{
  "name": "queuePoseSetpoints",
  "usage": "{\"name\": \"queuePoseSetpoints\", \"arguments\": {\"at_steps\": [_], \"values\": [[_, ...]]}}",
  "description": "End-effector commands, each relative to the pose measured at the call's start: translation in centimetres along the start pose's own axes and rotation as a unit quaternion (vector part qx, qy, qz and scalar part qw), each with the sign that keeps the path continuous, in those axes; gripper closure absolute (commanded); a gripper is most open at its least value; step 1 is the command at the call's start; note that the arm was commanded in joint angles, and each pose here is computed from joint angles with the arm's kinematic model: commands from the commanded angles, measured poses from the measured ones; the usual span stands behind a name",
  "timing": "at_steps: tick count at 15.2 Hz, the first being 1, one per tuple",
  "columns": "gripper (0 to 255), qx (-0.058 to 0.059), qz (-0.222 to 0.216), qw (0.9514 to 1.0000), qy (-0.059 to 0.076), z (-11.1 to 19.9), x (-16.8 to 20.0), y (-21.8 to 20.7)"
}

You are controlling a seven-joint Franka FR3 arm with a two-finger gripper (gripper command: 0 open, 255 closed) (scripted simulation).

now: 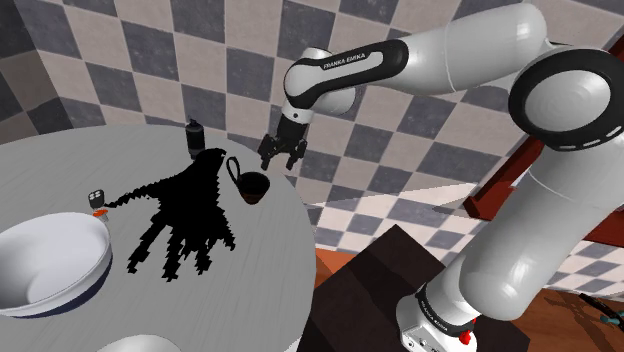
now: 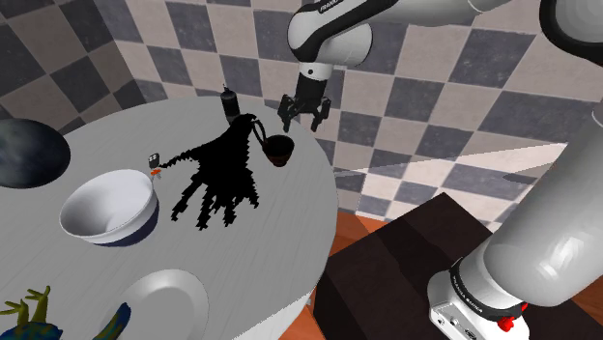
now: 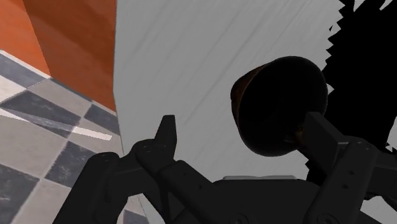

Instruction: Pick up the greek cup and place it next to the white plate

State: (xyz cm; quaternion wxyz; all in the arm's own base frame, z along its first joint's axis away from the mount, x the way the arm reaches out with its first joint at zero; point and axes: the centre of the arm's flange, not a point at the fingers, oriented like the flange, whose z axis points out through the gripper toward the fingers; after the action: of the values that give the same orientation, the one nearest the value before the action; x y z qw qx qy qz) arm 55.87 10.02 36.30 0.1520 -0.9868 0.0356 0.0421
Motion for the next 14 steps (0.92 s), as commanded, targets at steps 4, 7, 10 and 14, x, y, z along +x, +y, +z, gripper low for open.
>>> {"name": "queuePoseSetpoints", "arguments": {"at_steps": [4, 7, 10, 14], "values": [[0, 0.012, -0.002, 0.9999, 0.000, 3.1, 2.0, -0.5], [0, 0.012, -0.002, 0.9999, 0.000, 4.7, 2.0, -0.5], [0, 0.012, -0.002, 0.9999, 0.000, 5.5, 2.0, -0.6], [0, 0.012, -0.002, 0.9999, 0.000, 5.5, 2.0, -0.6]]}}
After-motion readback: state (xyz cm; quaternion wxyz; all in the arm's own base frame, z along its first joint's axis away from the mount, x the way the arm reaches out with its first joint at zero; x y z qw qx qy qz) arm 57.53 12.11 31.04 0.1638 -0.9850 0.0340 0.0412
